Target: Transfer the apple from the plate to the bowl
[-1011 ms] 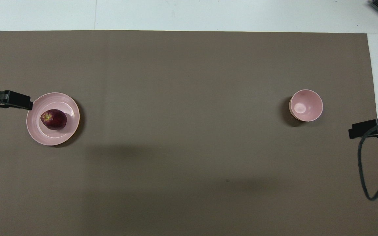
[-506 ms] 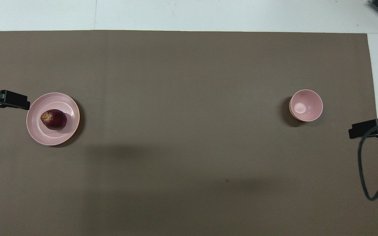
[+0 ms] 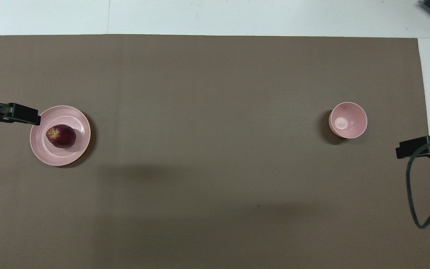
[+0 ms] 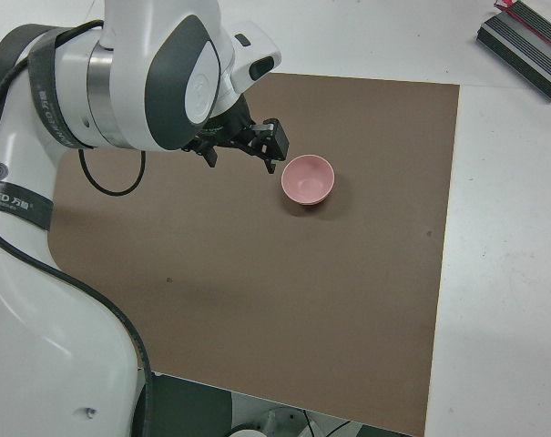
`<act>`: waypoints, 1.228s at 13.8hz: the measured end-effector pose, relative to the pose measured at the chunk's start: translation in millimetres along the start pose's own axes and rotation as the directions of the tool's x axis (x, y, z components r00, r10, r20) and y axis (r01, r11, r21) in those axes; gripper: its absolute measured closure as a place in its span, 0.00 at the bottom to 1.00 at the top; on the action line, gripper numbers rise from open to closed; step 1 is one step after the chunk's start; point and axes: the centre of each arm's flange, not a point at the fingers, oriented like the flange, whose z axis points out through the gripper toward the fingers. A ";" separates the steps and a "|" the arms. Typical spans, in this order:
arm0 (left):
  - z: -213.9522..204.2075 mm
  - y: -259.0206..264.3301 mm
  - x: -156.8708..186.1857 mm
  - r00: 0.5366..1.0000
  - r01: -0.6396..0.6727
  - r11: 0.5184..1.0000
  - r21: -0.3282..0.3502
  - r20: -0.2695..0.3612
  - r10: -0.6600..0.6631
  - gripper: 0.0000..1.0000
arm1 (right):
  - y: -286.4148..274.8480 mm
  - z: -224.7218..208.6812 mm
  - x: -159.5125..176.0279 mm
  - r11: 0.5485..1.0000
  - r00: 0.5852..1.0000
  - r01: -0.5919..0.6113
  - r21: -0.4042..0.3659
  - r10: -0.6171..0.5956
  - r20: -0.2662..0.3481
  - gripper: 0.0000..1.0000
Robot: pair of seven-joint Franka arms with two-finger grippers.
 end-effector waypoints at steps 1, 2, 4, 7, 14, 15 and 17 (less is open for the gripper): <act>0.0 -1.0 0.0 1.000 0.002 1.000 0.000 0.000 -0.002 0.00 | 0.0 0.1 0.0 1.000 1.000 0.000 0.000 0.000 0.000 0.00; -0.5 -2.9 0.4 1.000 0.005 1.000 0.001 -0.006 -0.005 0.00 | 0.1 0.0 -0.2 1.000 1.000 0.000 0.000 0.000 0.000 0.00; -0.4 -8.7 3.3 0.999 0.014 1.000 0.003 -0.031 -0.014 0.00 | 0.4 -0.1 -0.4 1.000 1.000 -0.001 0.000 0.001 0.000 0.00; 19.2 -25.1 9.6 0.998 0.036 0.999 0.003 -0.043 -0.036 0.00 | 0.5 0.2 -0.4 1.000 1.000 -0.001 0.000 0.001 0.001 0.00; 107.4 -71.3 34.1 0.999 -0.023 1.000 -0.001 -0.043 0.023 0.00 | 0.9 1.1 -0.5 1.000 1.000 -0.002 0.000 0.002 0.002 0.00; 130.1 -73.4 35.0 0.999 -0.032 0.999 -0.004 -0.034 0.032 0.00 | 0.9 1.3 -0.5 1.000 1.000 -0.002 0.000 0.002 0.003 0.00; 171.0 -73.3 35.3 0.999 -0.040 0.999 -0.007 -0.029 0.039 0.00 | 0.9 1.6 -0.5 1.000 1.000 -0.002 0.000 0.002 0.004 0.00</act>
